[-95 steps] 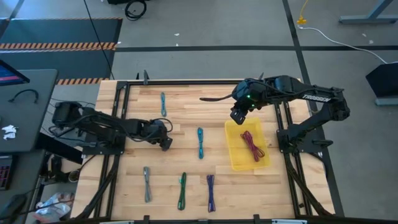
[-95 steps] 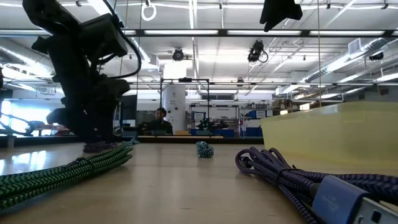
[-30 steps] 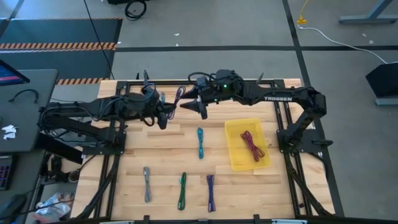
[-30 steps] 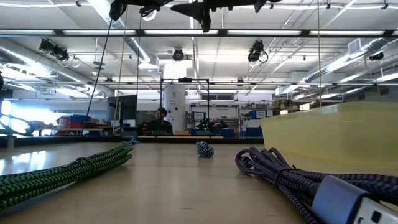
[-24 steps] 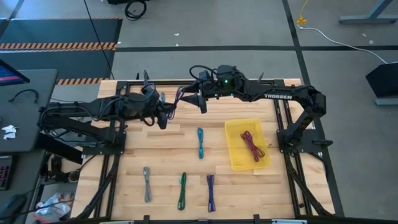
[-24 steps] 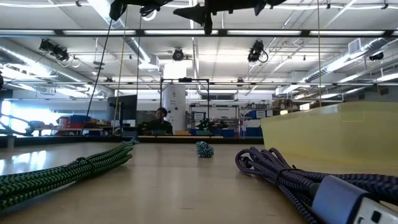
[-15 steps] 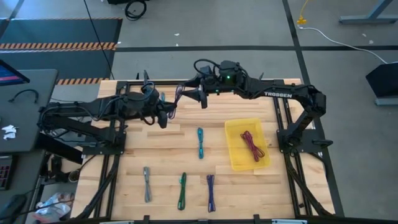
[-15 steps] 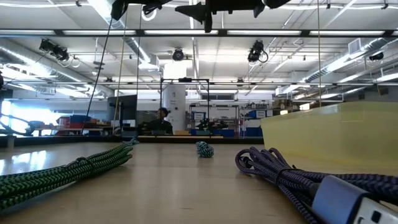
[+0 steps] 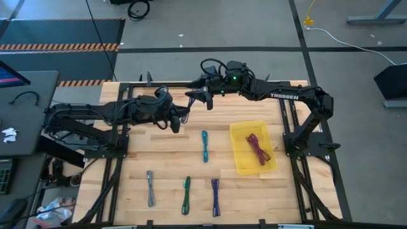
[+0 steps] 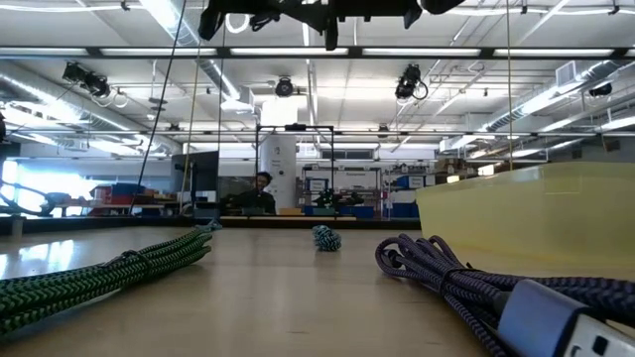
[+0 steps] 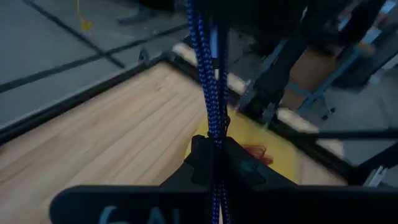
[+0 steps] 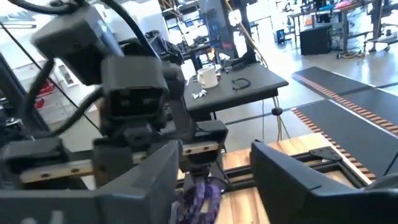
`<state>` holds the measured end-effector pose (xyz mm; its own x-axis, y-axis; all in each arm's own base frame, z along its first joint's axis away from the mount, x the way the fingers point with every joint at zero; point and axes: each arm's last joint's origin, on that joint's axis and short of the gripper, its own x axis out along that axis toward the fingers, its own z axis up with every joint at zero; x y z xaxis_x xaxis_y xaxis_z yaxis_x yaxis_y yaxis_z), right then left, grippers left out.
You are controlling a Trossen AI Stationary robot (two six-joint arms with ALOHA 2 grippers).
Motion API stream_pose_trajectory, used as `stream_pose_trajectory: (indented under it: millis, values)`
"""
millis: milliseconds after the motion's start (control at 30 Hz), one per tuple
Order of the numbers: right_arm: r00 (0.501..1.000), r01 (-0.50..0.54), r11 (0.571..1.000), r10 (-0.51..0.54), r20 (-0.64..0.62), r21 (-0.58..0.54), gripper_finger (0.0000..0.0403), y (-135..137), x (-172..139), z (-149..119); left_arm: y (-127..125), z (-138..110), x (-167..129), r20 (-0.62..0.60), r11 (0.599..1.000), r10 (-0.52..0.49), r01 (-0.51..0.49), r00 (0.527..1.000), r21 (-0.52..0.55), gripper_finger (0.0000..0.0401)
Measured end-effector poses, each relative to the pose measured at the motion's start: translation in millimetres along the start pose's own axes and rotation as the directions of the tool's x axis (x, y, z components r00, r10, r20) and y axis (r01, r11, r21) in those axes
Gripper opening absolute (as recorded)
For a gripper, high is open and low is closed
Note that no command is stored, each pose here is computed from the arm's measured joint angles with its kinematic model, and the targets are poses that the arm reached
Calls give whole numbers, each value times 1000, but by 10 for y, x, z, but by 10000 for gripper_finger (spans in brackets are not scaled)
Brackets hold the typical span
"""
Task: Pick and place USB-C Cables
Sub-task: Put the top purple charger cable into the yellow bin
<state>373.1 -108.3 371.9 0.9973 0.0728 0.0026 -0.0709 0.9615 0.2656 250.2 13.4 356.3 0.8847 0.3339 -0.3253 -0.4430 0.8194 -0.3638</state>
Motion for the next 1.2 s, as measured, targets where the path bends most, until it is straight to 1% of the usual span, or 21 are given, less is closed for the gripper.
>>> stream_pose_trajectory:
  millis: [67, 200, 233, 367, 533, 600, 667, 733, 833, 900, 933, 1000, 1067, 1133, 1200]
  values:
    - [1000, -26, 1000, 26, -11, 3, 160, 4, -1, -6, -10, 17, 1, 17, 1000, -9, 10, 1000, -6, 17]
    - [998, -63, 998, 64, -22, 19, 50, 15, -3, -7, -11, 23, 0, 24, 1000, -9, 9, 1000, -1, 17]
    - [997, -72, 997, 73, -22, 19, 33, 15, -6, -2, -10, 22, 1, 23, 1000, -7, 7, 1000, 0, 17]
    - [997, -76, 996, 77, -21, 44, 33, 5, -15, 6, -11, 23, 1, 25, 1000, -8, 8, 1000, 1, 23]
    - [997, -76, 996, 77, -24, 46, 33, -21, -51, 32, -30, 58, -1, 59, 1000, -28, 28, 998, -8, 82]
    - [997, -65, 997, 67, -35, 44, 33, -38, -103, 62, -46, 87, -4, 89, 999, -43, 43, 995, 12, 105]
    - [998, -39, 999, 40, -53, 32, 33, -71, -174, 94, -79, 134, -17, 133, 997, -74, 70, 988, 32, 123]
    - [996, 9, 1000, -6, -89, 27, 33, -116, -289, 133, -105, 172, -27, 163, 993, -113, 105, 980, 55, 138]
    - [977, 91, 995, -80, -198, 48, 33, -154, -543, 237, -132, 211, -41, 194, 985, -159, 142, 968, 95, 154]
    - [943, 166, 984, -141, -303, 60, 33, -126, -736, 290, -129, 216, -56, 193, 983, -161, 140, 968, 118, 159]
    - [917, 212, 976, -180, -355, 52, 33, -98, -831, 310, -123, 218, -60, 192, 983, -159, 137, 968, 124, 160]
    - [844, 315, 948, -265, -465, 32, 33, -11, -1027, 340, -109, 227, -57, 195, 984, -154, 131, 969, 124, 161]
    - [755, 418, 908, -339, -562, 14, 33, 92, -1212, 362, -93, 225, -51, 189, 985, -145, 122, 971, 126, 161]
    - [669, 500, 866, -368, -646, 24, 33, 217, -1369, 355, -81, 230, -47, 190, 985, -139, 117, 972, 124, 162]
    - [607, 552, 831, -352, -712, 60, 33, 345, -1481, 316, -70, 235, -43, 191, 986, -135, 112, 972, 124, 162]
